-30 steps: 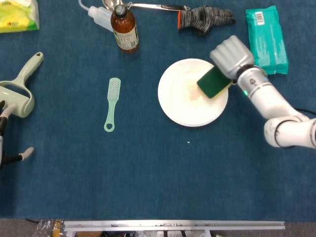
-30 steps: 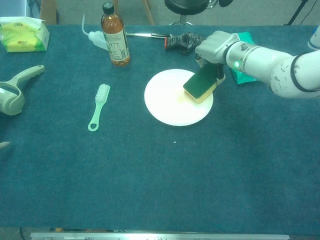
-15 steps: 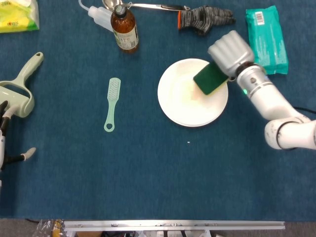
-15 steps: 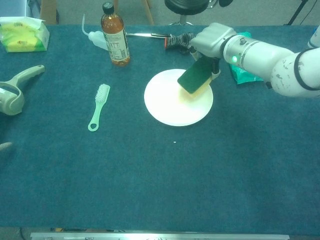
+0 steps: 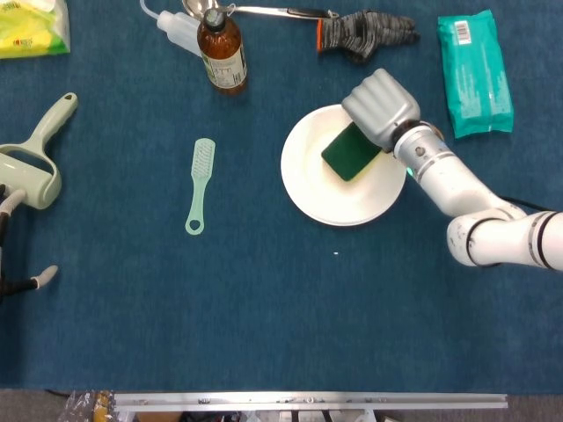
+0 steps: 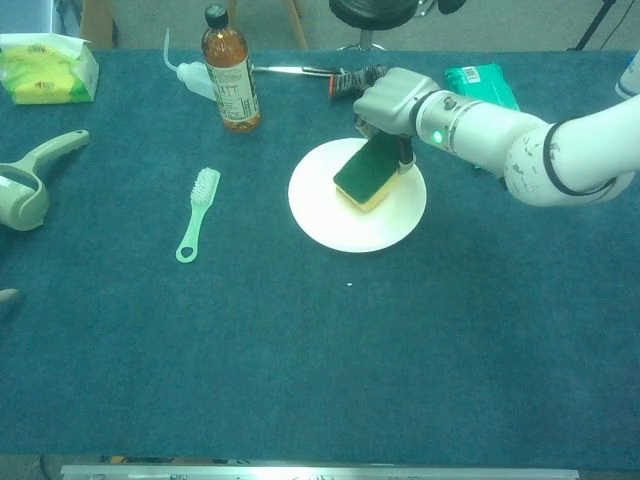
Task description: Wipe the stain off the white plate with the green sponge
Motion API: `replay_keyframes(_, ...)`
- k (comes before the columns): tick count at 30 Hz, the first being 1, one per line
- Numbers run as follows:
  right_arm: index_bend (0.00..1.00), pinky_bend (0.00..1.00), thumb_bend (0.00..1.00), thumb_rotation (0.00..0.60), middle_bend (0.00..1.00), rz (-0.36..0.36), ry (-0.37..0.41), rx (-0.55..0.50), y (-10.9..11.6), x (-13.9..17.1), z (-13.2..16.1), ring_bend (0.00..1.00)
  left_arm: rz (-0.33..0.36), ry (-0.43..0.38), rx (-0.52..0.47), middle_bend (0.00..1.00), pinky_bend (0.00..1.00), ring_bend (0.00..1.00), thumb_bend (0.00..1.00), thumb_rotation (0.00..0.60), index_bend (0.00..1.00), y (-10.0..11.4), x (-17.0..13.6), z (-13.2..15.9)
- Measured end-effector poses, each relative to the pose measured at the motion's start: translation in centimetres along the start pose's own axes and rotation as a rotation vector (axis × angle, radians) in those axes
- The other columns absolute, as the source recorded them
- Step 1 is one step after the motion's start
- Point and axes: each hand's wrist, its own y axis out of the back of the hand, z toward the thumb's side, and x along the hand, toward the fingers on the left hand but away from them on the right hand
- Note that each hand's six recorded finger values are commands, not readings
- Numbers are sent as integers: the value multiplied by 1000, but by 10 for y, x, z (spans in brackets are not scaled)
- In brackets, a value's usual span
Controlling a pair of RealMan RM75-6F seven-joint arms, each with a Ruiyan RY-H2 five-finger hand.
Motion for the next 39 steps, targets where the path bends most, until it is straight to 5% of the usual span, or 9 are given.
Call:
replay_keyframes(21,566,574,0,600,611,26,-137,50,-18,22,-50,520,-6,-19,-5,0,285,41,94,600,111,-4,3,8)
replay_keyframes(39,568,573,0,600,612,-142,-169,-71,19,77,-72,520,7,-32,1,0,285,41,94,600,111,4,6,15)
